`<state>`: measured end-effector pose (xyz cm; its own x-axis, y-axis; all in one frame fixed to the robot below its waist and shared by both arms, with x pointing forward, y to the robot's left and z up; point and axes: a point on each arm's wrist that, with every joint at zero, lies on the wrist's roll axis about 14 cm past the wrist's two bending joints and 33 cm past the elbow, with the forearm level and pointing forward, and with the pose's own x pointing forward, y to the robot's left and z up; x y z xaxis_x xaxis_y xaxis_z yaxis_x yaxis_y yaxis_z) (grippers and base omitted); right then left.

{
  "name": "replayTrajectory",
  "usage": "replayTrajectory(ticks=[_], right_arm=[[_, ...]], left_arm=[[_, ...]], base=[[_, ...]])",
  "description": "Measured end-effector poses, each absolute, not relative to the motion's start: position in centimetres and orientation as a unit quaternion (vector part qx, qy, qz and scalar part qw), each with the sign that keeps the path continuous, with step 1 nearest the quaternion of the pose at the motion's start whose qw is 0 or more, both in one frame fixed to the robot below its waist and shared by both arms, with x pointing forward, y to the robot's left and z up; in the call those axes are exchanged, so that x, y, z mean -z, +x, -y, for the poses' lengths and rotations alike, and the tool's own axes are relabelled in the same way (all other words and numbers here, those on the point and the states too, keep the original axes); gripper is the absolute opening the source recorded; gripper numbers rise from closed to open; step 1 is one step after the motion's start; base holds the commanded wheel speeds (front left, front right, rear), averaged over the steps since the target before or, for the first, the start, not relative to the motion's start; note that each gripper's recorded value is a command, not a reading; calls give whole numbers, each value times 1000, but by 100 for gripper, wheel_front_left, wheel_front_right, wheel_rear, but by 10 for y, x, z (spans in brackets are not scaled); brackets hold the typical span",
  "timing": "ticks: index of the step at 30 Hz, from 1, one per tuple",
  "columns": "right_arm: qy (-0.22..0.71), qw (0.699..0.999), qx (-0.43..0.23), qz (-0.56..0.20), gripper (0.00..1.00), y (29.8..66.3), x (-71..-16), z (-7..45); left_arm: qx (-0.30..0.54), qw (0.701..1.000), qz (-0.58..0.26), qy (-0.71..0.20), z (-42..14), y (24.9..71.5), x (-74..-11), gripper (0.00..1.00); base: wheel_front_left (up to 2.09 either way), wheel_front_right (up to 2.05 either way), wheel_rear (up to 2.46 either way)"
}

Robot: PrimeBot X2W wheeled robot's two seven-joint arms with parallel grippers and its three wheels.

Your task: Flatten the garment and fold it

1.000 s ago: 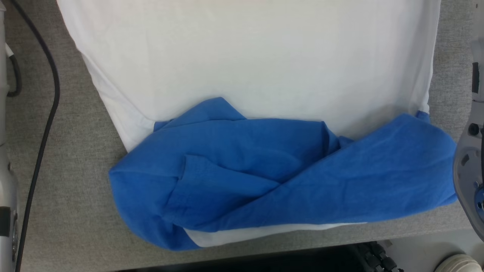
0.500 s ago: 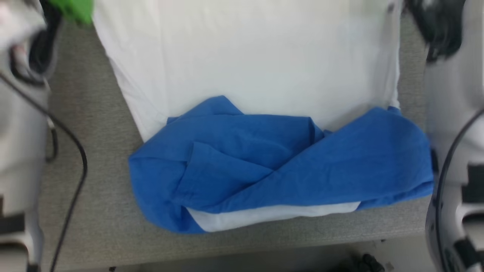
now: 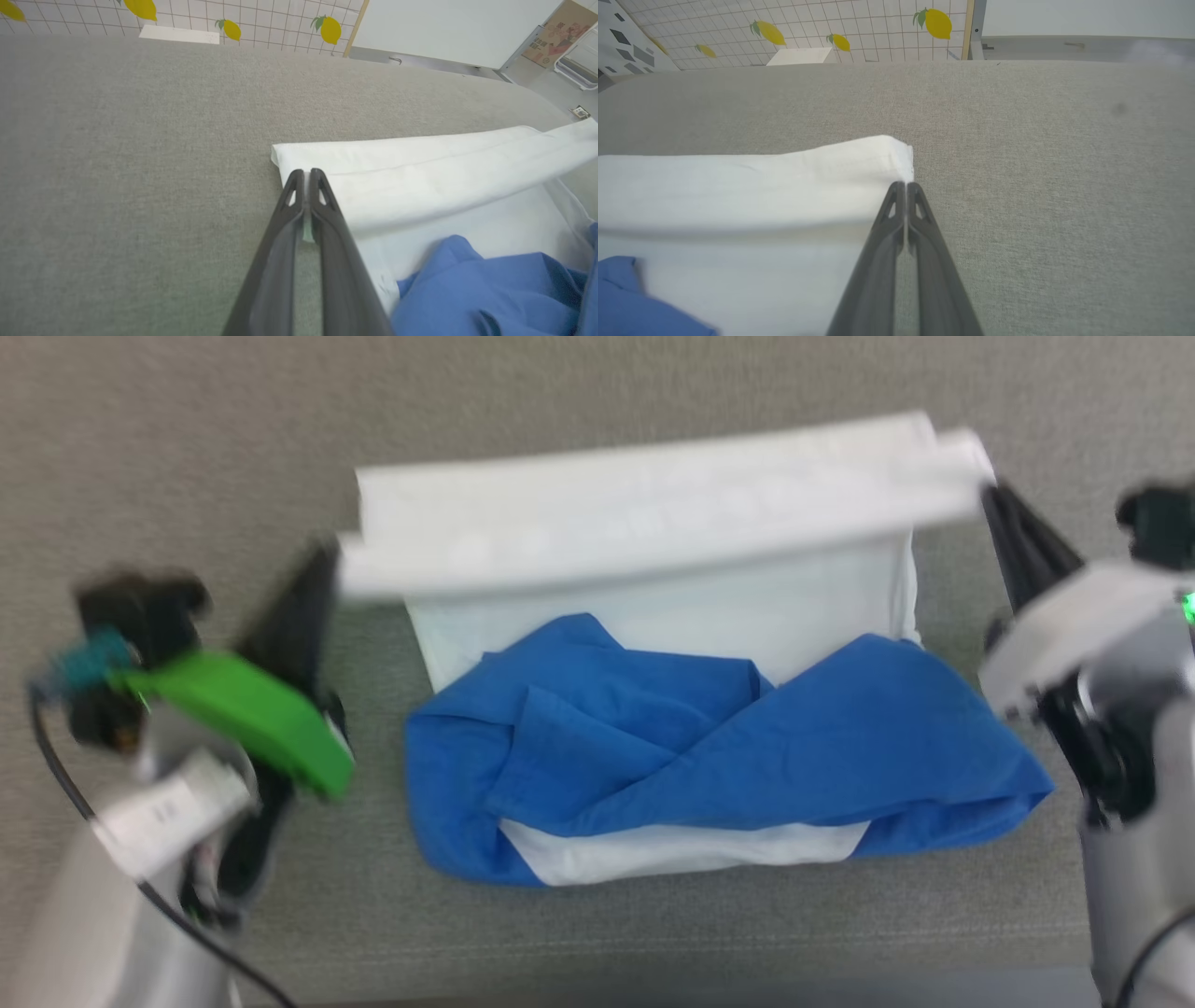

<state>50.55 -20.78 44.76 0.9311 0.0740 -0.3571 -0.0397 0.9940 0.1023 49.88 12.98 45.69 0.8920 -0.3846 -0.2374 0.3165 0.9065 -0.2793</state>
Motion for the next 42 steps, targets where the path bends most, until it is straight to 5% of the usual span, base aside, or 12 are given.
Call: replayTrajectory(ticks=[11, 23, 24, 25, 26, 34, 42], right_arm=[[63, 965, 12, -254, 0, 412, -437, 226], [62, 930, 17, -362, 0, 360, -382, 215], [64, 927, 16, -370, 15, 357, -378, 214], [65, 925, 14, -373, 73, 355, -377, 212], [68, 924, 13, -376, 100, 353, -376, 211], [69, 932, 27, -355, 100, 341, -396, 222], [139, 965, 42, -220, 100, 360, -454, 237]], left_arm=[[156, 946, -224, -174, -132, 402, -433, 0], [140, 929, -295, -176, -131, 360, -387, 0], [136, 928, -297, -180, -130, 359, -384, 18], [135, 928, -296, -183, -128, 358, -383, 69], [134, 927, -296, -186, -127, 357, -383, 100], [103, 950, -219, -199, -138, 367, -411, 100], [31, 983, -50, -174, -178, 383, -470, 100]], base=[[0, 0, 0], [0, 0, 0], [0, 0, 0], [0, 0, 0], [0, 0, 0], [0, 0, 0], [0, 0, 0]])
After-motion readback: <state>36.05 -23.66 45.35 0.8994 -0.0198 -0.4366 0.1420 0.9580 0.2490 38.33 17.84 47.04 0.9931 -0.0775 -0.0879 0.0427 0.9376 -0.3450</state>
